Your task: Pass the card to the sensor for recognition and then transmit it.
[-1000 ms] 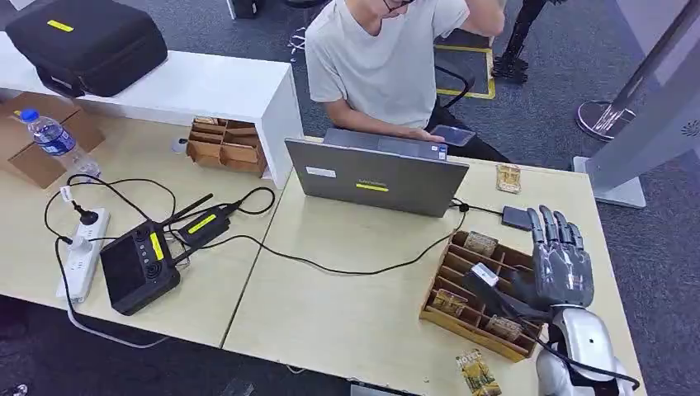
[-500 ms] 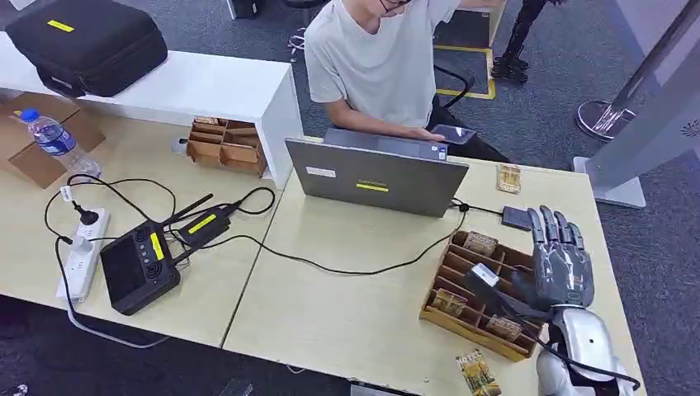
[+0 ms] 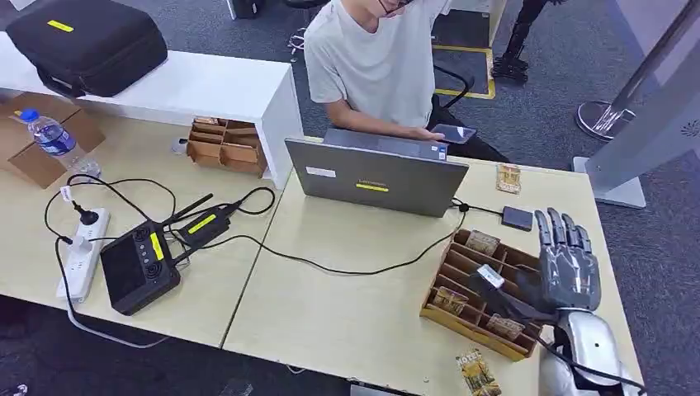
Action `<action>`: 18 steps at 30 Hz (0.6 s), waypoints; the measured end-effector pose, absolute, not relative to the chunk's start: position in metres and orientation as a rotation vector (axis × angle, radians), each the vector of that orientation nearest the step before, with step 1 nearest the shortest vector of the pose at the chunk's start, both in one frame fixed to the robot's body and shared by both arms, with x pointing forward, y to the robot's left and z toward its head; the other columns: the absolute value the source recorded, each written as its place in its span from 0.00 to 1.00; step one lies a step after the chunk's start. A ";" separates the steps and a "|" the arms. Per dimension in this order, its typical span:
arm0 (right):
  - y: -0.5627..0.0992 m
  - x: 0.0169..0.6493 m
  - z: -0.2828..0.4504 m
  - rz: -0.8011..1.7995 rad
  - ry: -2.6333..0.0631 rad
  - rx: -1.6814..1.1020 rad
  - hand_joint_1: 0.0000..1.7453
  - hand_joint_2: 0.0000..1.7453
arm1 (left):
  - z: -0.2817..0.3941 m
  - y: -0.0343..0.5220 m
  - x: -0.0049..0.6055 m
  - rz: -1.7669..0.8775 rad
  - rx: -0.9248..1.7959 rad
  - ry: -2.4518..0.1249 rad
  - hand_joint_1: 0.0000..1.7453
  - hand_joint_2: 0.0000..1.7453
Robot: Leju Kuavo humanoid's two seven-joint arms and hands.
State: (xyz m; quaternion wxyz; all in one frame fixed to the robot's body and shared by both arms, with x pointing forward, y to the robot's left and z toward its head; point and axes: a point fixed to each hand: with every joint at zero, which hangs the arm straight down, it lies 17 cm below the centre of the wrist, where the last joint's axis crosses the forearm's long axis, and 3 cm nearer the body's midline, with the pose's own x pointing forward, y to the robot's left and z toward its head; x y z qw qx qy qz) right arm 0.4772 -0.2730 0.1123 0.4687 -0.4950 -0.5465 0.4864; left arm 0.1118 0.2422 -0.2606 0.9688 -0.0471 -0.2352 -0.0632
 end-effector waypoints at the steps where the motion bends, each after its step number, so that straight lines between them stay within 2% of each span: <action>1: -0.274 0.477 0.112 1.191 -1.339 -1.214 0.00 1.00 | -0.261 0.242 0.112 -0.127 -0.095 -0.475 0.00 1.00; 10: -0.277 0.476 0.112 1.185 -1.334 -1.216 0.00 1.00 | -0.261 0.243 0.112 -0.126 -0.094 -0.475 0.00 1.00; 11: -0.277 0.476 0.111 1.185 -1.334 -1.216 0.08 1.00 | -0.261 0.243 0.111 -0.127 -0.094 -0.475 0.00 1.00; 12: -0.277 0.476 0.112 1.185 -1.333 -1.216 1.00 1.00 | -0.261 0.244 0.111 -0.127 -0.093 -0.475 0.00 1.00; 18: -0.279 0.470 0.103 1.192 -1.317 -1.202 1.00 1.00 | -0.261 0.245 0.111 -0.127 -0.091 -0.474 0.00 1.00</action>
